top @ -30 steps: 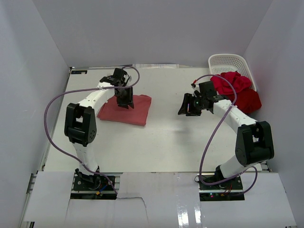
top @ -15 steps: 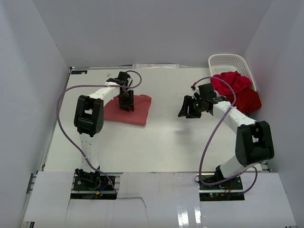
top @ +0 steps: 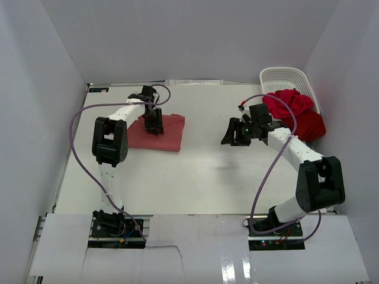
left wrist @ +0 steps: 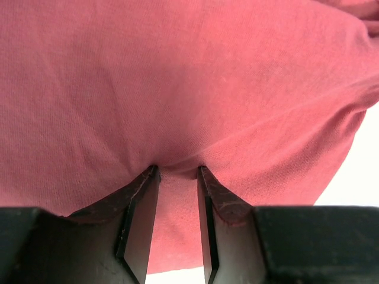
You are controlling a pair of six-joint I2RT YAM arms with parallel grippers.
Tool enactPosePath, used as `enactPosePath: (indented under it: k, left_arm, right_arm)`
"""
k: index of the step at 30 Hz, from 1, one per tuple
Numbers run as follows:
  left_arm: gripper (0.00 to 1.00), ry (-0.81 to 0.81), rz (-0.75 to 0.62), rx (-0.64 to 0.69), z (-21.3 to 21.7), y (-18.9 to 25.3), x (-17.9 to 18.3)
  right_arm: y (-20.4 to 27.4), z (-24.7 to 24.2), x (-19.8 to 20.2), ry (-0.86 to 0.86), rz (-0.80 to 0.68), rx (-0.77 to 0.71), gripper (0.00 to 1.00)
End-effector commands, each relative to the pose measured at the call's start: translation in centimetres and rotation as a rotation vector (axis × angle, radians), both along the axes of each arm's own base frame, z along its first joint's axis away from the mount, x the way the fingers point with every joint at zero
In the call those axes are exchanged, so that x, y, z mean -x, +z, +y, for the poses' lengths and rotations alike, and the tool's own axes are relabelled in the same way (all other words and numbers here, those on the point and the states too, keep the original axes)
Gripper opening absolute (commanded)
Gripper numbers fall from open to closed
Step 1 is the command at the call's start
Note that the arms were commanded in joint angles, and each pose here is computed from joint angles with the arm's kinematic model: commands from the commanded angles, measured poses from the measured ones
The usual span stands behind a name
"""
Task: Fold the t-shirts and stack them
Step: Put the neatly folded tshirt into the corner of the board with the left arm
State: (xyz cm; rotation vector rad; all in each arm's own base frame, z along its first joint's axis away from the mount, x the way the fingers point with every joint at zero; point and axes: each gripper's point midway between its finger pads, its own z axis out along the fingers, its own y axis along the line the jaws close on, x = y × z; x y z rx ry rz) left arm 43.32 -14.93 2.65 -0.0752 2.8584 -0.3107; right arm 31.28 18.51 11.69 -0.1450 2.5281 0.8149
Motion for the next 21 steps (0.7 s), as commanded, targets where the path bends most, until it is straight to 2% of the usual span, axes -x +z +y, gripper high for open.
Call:
enactPosePath:
  k: [1,5,6,7,9,11,12,14,16,21]
  left_arm:
    - [0.43,0.085,-0.032,-0.077,5.5,-1.7,-3.4]
    - [0.43,0.129,-0.090,-0.096,9.3,-0.2,-7.6]
    - [0.44,0.121,-0.081,-0.110,10.0,-1.3,-8.3]
    - [0.44,0.128,-0.127,-0.117,10.5,0.1,-9.9]
    - [0.46,0.153,-0.132,-0.136,12.2,-0.9,-11.2]
    - [0.48,0.161,-0.192,-0.139,13.7,-0.1,-13.3]
    - [0.49,0.158,-0.182,-0.142,13.8,-1.4,-13.8]
    - [0.52,0.207,-0.248,-0.150,17.2,-0.5,-15.9]
    - [0.55,0.222,-0.296,-0.153,18.6,-0.6,-17.2]
    - [0.61,0.251,-0.359,-0.278,23.4,-0.9,-18.1]
  right_arm:
    - [2.9,1.1,-1.2,0.042,-0.087,-0.046,0.60]
    - [3.2,1.7,-1.8,0.072,-0.091,-0.066,0.60]
    - [3.5,1.8,-2.1,0.081,-0.100,-0.064,0.60]
    - [3.5,1.9,-2.2,0.087,-0.099,-0.063,0.60]
    - [2.8,2.1,-2.4,0.105,-0.085,-0.061,0.60]
    - [2.3,2.3,-2.6,0.115,-0.066,-0.061,0.60]
    - [2.3,2.5,-2.6,0.121,-0.061,-0.068,0.60]
    - [2.0,2.9,-2.5,0.138,-0.048,-0.095,0.60]
    - [1.8,3.1,-2.3,0.140,-0.039,-0.107,0.60]
    - [1.7,3.3,-1.9,0.155,-0.034,-0.126,0.60]
